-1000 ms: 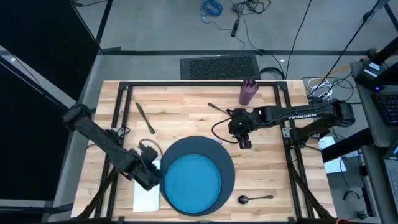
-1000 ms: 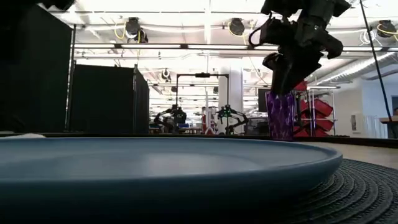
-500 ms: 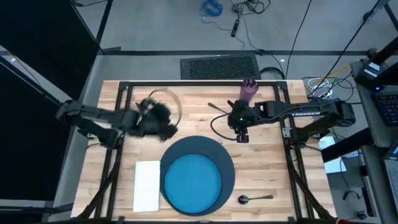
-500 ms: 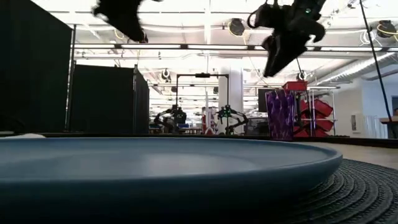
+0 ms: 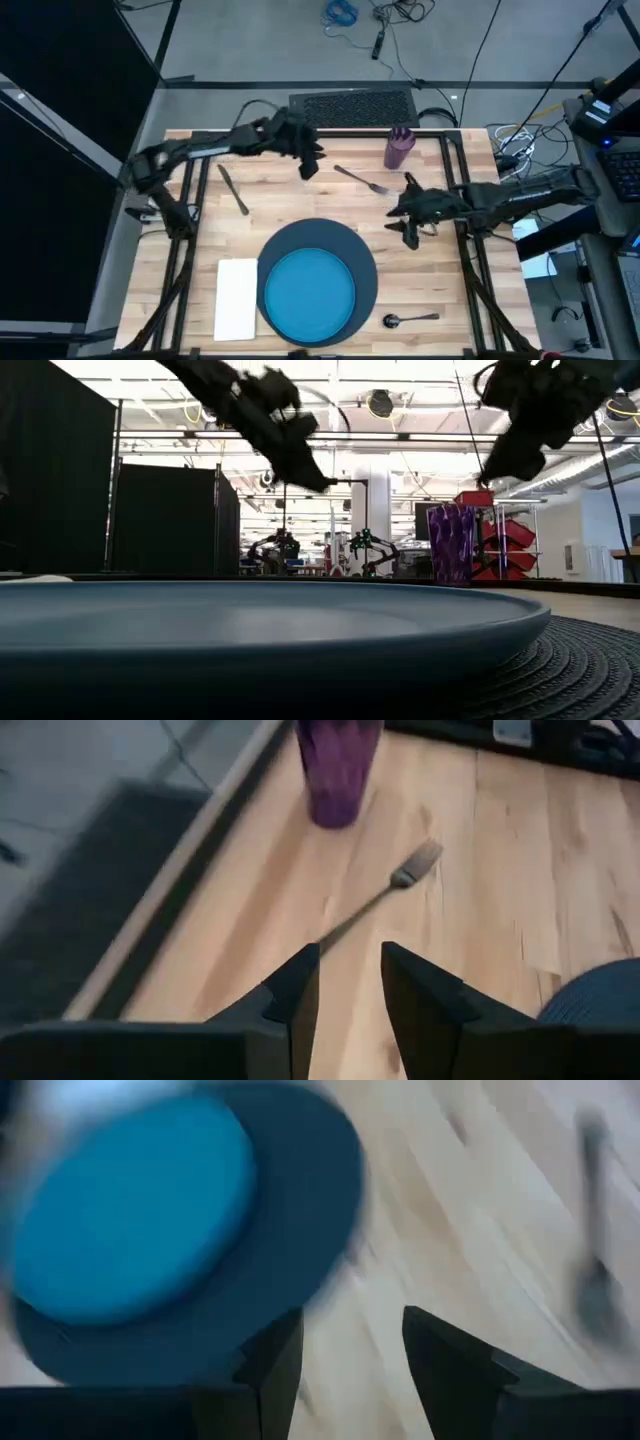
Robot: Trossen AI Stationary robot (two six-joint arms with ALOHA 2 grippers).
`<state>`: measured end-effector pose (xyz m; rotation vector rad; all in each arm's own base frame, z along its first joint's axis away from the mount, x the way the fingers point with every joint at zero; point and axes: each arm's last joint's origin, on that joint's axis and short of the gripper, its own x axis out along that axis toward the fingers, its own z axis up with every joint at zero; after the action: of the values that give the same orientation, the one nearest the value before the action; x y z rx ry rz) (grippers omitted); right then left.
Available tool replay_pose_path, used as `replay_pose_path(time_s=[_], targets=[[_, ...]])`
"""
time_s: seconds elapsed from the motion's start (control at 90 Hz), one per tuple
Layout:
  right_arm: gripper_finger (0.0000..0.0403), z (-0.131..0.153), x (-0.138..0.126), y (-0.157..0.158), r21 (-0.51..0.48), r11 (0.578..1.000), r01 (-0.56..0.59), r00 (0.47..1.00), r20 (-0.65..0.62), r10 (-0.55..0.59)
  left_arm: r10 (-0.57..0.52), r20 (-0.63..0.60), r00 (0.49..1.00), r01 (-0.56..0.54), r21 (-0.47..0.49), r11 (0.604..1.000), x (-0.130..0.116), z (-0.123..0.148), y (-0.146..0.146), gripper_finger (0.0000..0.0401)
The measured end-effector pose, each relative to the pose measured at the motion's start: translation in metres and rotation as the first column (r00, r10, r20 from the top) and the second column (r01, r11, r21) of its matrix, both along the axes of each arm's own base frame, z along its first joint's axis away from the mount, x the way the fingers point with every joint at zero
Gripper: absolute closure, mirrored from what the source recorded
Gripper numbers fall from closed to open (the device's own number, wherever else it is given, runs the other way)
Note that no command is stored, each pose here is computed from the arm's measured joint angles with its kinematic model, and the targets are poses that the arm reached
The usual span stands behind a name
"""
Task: Set table place
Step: Put the black fork on the white napkin
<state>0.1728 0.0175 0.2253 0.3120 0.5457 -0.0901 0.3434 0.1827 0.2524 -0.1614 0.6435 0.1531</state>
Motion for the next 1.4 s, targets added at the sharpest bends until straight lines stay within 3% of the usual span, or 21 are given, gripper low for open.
replay_pose_path(time_s=[0.133,0.3,0.511,0.622,0.756,0.856,1.4], targets=[[0.0243,-0.019,-0.003,0.002,0.008,1.0,-0.021,0.986,0.163,0.019,-0.108,-0.013,0.994,0.108,-0.039,0.993,0.036,-0.016,0.019,0.0307],[0.0243,-0.036,-0.003,0.002,0.026,1.0,-0.001,0.977,0.213,-0.004,-0.246,-0.058,0.967,0.249,0.031,0.968,0.079,-0.016,0.014,0.0307],[0.0243,-0.035,0.001,0.001,0.054,0.997,0.054,0.964,0.258,-0.066,-0.376,-0.166,0.912,0.39,0.063,0.919,0.108,-0.03,-0.004,0.0307],[0.0243,-0.032,0.003,0.001,0.062,0.997,0.052,0.952,0.297,-0.068,-0.376,-0.187,0.907,0.391,0.049,0.919,0.119,-0.044,-0.005,0.0307],[0.0243,-0.027,0.005,0.001,0.087,0.995,0.05,0.934,0.348,-0.078,-0.289,-0.203,0.936,0.289,-0.03,0.957,0.13,-0.064,0.001,0.0307],[0.0243,-0.025,0.005,0.001,0.106,0.993,0.051,0.928,0.363,-0.086,-0.266,-0.21,0.941,0.26,-0.06,0.964,0.135,-0.075,0.005,0.0307],[0.0243,-0.022,0.006,0.002,0.106,0.994,0.035,0.915,0.397,-0.074,-0.274,-0.228,0.934,0.265,-0.068,0.962,0.139,-0.092,0.006,0.0307]])
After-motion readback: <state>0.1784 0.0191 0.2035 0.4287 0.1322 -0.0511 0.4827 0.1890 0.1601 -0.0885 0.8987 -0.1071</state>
